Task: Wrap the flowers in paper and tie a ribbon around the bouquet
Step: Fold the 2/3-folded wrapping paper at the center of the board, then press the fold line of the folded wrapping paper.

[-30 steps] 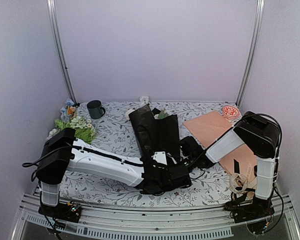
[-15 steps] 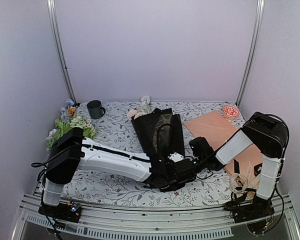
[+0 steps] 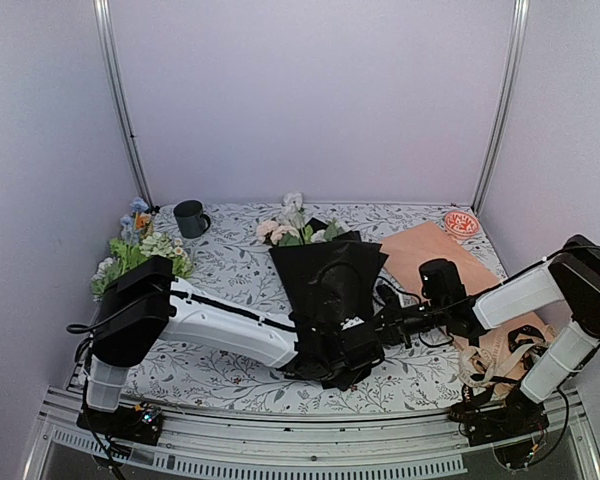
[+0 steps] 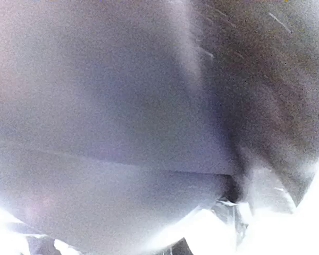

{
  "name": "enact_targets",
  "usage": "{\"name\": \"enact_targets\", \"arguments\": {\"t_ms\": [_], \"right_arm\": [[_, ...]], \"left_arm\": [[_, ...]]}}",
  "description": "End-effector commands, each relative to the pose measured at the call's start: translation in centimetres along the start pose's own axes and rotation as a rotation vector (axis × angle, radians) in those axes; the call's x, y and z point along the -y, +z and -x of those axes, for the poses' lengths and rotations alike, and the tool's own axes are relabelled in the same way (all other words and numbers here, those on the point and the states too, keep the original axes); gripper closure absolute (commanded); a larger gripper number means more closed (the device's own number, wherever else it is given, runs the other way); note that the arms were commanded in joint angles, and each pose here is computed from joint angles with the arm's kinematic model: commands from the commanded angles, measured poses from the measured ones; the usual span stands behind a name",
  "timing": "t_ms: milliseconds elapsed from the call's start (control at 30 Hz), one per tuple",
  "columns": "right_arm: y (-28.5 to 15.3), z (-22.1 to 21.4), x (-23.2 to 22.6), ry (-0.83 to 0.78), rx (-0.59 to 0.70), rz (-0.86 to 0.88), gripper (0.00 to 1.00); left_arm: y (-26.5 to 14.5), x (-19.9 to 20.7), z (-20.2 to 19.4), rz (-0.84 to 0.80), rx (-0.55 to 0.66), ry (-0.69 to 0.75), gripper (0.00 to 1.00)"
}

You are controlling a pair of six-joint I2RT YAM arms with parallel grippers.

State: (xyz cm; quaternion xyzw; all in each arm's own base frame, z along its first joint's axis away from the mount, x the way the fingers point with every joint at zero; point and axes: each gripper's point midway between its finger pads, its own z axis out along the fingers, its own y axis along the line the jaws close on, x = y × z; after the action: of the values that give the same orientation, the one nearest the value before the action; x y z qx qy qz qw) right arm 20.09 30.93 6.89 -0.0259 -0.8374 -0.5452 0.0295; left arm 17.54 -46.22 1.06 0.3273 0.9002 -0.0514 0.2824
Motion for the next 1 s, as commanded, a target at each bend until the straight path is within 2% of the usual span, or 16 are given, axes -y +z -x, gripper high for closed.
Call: {"name": "enact_targets", "arguments": {"t_ms": [0,133,200,300,367,500,567,633,800,867,933,967], "right_arm": [[-1.0,1.3,-3.8,-0.102,0.058,0.087,1.00],[-2.5,1.7,-3.2,-0.092,0.093,0.081,0.98],[-3.8,2.2,-2.6,-0.090,0.129,0.050,0.91],[-5.9,3.7,-2.7,-0.186,0.188,0.010,0.67],[-6.5,4.5,-3.0,-0.270,0.186,-0.024,0.50],[-6.5,6.6,-2.6,-0.334,0.182,-0.115,0.13],[-5.7,7.4,-2.6,-0.349,0.167,-0.100,0.04],[-5.1,8.7,-2.5,-0.341,0.167,-0.103,0.04],[-3.9,10.1,-2.0,-0.327,0.150,-0.102,0.18],[-3.5,10.3,-2.6,-0.346,0.147,-0.082,0.37],[-3.2,10.3,-3.1,-0.370,0.139,-0.052,0.64],[-3.0,10.4,-3.1,-0.372,0.133,-0.039,0.73]], "left_arm": [[2.7,-1.4,-6.6,0.007,-0.221,0.115,1.00],[2.8,-1.4,-6.3,0.002,-0.214,0.139,1.00],[2.8,-1.3,-6.4,-0.002,-0.216,0.148,1.00],[2.8,-1.4,-6.8,-0.007,-0.226,0.169,1.00],[2.7,-1.4,-6.8,-0.009,-0.224,0.183,1.00],[2.6,-1.3,-7.0,-0.021,-0.232,0.210,1.00],[2.6,-1.4,-7.1,-0.025,-0.236,0.222,1.00],[2.5,-1.4,-7.1,-0.027,-0.236,0.232,1.00],[2.1,-1.7,-7.5,-0.033,-0.245,0.257,1.00],[2.0,-1.8,-7.6,-0.036,-0.248,0.272,1.00],[1.7,-2.0,-7.6,-0.034,-0.250,0.289,1.00],[1.6,-2.2,-7.6,-0.029,-0.254,0.299,1.00]]}}
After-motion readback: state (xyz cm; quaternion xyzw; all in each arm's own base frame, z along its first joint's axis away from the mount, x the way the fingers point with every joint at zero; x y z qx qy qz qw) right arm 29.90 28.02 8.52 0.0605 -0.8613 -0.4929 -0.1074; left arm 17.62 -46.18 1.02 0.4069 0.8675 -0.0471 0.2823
